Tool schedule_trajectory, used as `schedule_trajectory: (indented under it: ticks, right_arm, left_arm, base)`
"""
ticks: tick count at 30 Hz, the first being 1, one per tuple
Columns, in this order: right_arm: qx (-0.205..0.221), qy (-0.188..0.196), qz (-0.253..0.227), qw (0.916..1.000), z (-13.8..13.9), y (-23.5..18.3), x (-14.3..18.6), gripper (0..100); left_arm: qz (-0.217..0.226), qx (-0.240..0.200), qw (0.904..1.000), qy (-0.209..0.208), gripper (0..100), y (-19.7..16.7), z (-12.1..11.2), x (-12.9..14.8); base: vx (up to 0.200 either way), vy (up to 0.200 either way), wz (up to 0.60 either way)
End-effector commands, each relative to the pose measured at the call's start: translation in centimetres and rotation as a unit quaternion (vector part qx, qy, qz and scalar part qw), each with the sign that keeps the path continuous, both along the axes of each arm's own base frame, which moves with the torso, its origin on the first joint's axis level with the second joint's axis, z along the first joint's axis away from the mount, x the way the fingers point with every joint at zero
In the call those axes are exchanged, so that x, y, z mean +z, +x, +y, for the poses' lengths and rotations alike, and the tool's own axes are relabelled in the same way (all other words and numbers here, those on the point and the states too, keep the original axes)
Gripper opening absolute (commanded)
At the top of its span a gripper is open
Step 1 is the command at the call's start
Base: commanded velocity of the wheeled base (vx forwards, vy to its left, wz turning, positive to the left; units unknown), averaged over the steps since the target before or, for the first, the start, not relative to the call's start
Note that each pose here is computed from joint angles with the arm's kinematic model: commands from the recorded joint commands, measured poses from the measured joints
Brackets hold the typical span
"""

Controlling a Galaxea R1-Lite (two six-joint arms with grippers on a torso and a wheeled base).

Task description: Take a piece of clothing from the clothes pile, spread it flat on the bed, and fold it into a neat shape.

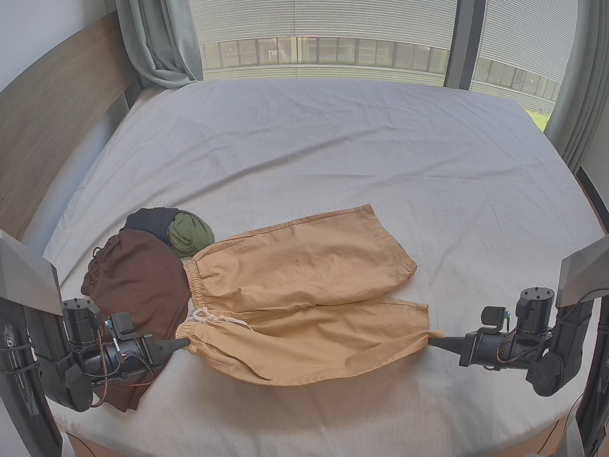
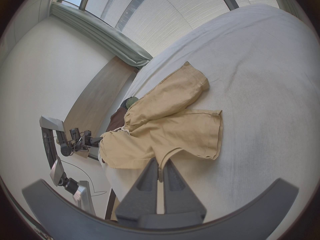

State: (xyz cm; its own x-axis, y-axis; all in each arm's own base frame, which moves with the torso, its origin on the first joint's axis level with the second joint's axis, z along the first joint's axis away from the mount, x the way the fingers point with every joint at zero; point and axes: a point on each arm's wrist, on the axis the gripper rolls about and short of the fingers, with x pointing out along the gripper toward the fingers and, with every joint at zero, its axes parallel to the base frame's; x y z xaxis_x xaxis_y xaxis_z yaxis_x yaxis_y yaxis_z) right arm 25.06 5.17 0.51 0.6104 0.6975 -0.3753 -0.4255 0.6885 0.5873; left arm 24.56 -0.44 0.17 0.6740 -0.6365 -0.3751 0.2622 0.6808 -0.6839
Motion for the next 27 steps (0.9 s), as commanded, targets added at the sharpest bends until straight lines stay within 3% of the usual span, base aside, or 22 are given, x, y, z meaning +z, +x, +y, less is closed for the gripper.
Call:
schedule_trajectory:
  ticks: [1,14,19,27]
  right_arm:
    - [-0.003,0.009,-0.023,0.9997,0.1,0.5,1.0,0]
    - [-0.012,0.024,-0.041,0.9988,0.3,1.5,1.9,0]
    - [-0.015,0.041,-0.065,0.997,0.6,2.2,3.3,0]
    - [-0.028,0.073,-0.104,0.9915,0.6,4.2,5.4,0]
  left_arm:
    - [-0.005,0.005,1.0,-0.006,0,0.4,0.0,0.2]
    - [-0.005,0.027,0.9991,-0.033,0,1.1,-0.1,1.2]
    - [-0.006,0.056,0.9973,-0.048,0,1.7,-0.6,2.0]
    - [-0.009,0.058,0.997,-0.051,0,1.9,-0.8,2.2]
  base:
    - [0.0,0.0,0.0]
    - [0.0,0.0,0.0]
    - [0.0,0.0,0.0]
    - [0.0,0.0,0.0]
